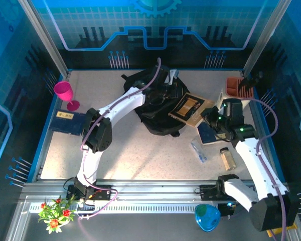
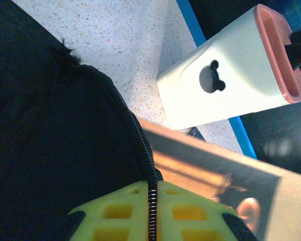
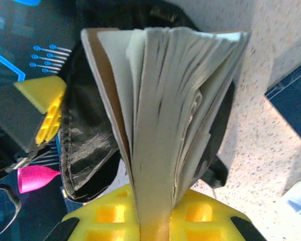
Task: Pack the student bag
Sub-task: Place the book in the student bag.
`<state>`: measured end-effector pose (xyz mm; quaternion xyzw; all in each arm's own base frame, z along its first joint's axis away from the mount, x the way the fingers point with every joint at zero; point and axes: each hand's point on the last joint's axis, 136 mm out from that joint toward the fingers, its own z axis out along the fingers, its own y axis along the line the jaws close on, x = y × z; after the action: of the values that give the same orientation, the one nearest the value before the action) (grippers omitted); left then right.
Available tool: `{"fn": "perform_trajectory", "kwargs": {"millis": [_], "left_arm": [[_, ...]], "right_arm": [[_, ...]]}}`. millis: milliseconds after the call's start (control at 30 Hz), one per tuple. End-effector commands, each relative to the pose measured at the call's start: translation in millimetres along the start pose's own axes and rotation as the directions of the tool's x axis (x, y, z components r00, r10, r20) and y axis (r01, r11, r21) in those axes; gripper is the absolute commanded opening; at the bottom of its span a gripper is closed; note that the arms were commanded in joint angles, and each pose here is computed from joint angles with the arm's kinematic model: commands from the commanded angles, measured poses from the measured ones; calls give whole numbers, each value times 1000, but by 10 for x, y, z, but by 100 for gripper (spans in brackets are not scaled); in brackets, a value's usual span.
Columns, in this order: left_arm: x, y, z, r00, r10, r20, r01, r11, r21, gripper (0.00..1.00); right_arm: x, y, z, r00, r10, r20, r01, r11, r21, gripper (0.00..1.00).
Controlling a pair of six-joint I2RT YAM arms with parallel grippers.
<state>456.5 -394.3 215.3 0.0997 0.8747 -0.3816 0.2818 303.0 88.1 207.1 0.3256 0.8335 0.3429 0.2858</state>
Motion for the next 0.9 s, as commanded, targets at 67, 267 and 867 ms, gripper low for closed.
{"fn": "perform_trajectory", "kwargs": {"millis": [67,267,867], "left_arm": [[-11,-155,-330,992,128,0,-128,992,-13,40],[450,236,-771,958,269,-99,-284,941,-184,61],[583,847,-743,956,275,-104,-291,834,-468,64]], "right_arm": [[-61,582,100,999,41,-33,-47,970,-239,6],[-82,700,144,998,41,-53,-54,960,-275,6],[-46,611,193,997,44,-62,-59,966,-251,5]]}}
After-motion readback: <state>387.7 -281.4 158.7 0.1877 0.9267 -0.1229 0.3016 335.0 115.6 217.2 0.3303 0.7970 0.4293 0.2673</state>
